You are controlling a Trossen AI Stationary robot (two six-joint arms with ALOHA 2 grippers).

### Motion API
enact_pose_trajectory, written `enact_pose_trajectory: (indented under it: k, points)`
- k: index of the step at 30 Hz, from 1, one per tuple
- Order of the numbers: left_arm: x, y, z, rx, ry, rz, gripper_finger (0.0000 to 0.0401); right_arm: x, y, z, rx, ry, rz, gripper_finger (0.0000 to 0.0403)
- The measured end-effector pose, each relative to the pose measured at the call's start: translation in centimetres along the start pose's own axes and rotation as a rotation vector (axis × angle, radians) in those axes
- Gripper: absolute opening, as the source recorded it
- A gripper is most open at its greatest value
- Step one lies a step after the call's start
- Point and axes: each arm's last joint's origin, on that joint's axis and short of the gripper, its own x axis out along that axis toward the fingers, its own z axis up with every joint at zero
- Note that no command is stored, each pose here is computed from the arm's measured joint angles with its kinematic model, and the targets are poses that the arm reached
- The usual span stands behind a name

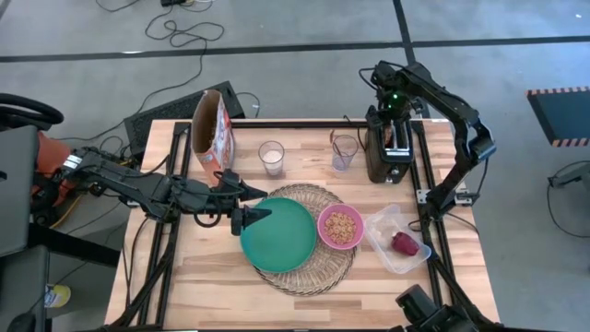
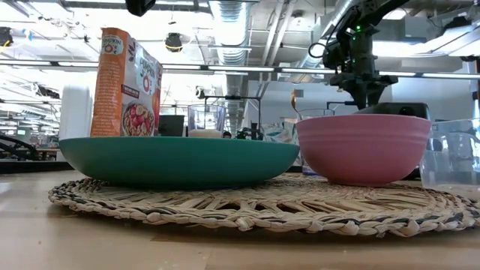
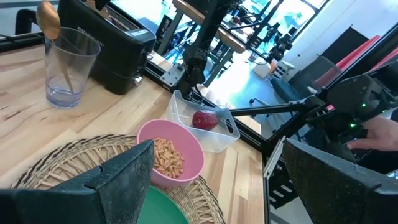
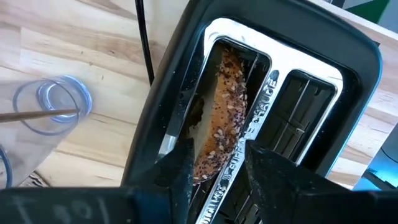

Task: Arrange a breakfast setting
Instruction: Put the toasted bagel on the green plate

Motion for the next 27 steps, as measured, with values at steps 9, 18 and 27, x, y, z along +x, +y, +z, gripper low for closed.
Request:
enact_pose_trajectory:
  k: [9,18,27]
  points:
    - [0.0,0.0,0.0,0.0,0.0,0.0,0.0338,0.0,0.1,0.1,-0.002,-0.008,0.002,0.0156]
    - [0.0,0.0,0.0,0.0,0.0,-0.001,0.0338,1.3,1.4,0.8,-0.049,0.02,-0.019,0.0154]
    - [0.0,0.0,0.0,-0.001,-0.008,0.008,0.0338,1.3,1.4,0.9,-0.037,0.01,-0.016,0.0118]
